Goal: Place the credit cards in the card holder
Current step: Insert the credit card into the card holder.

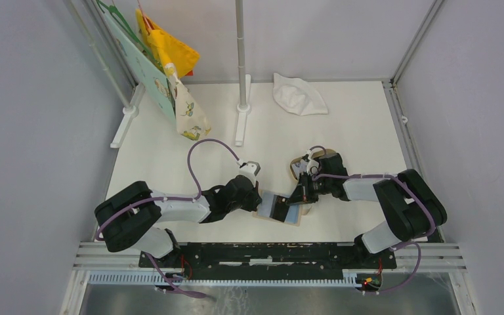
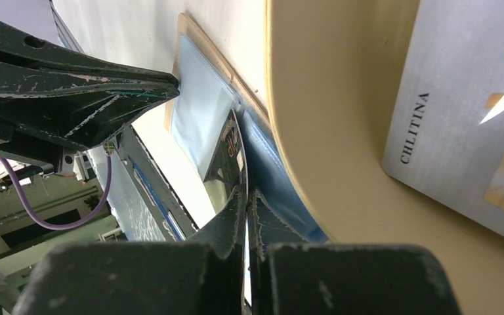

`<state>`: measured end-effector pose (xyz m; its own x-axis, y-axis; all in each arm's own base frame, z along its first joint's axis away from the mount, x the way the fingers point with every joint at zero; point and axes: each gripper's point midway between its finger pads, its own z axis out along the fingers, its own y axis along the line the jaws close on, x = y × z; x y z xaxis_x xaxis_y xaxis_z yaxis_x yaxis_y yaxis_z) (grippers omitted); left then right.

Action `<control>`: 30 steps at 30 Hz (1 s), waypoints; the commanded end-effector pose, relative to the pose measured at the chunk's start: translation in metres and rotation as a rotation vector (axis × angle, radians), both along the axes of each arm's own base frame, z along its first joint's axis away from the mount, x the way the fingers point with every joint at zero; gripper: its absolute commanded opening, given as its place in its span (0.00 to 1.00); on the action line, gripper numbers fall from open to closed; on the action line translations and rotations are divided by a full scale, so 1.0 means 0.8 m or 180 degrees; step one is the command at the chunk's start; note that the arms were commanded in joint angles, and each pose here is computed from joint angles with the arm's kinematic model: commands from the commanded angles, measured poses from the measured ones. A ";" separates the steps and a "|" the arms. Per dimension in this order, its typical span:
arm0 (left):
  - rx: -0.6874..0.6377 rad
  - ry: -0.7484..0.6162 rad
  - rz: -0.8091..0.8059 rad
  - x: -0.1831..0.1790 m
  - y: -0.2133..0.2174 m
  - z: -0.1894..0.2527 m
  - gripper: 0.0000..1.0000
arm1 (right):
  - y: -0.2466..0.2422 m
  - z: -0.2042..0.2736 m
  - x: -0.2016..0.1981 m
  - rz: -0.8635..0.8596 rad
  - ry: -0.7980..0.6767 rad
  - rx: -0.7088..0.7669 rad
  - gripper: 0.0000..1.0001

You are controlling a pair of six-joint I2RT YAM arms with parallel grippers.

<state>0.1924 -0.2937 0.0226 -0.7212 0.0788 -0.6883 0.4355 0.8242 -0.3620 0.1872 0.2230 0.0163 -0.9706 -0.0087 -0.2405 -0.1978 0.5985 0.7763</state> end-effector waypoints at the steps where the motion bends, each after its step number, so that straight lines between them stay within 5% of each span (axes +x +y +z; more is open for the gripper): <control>1: -0.0206 -0.0179 -0.0132 0.010 -0.024 0.030 0.02 | -0.008 -0.018 0.004 -0.0152 0.0140 -0.0218 0.00; 30: -0.0245 -0.0236 -0.0202 0.010 -0.027 0.037 0.02 | -0.014 -0.033 -0.016 -0.0404 0.0429 -0.0180 0.00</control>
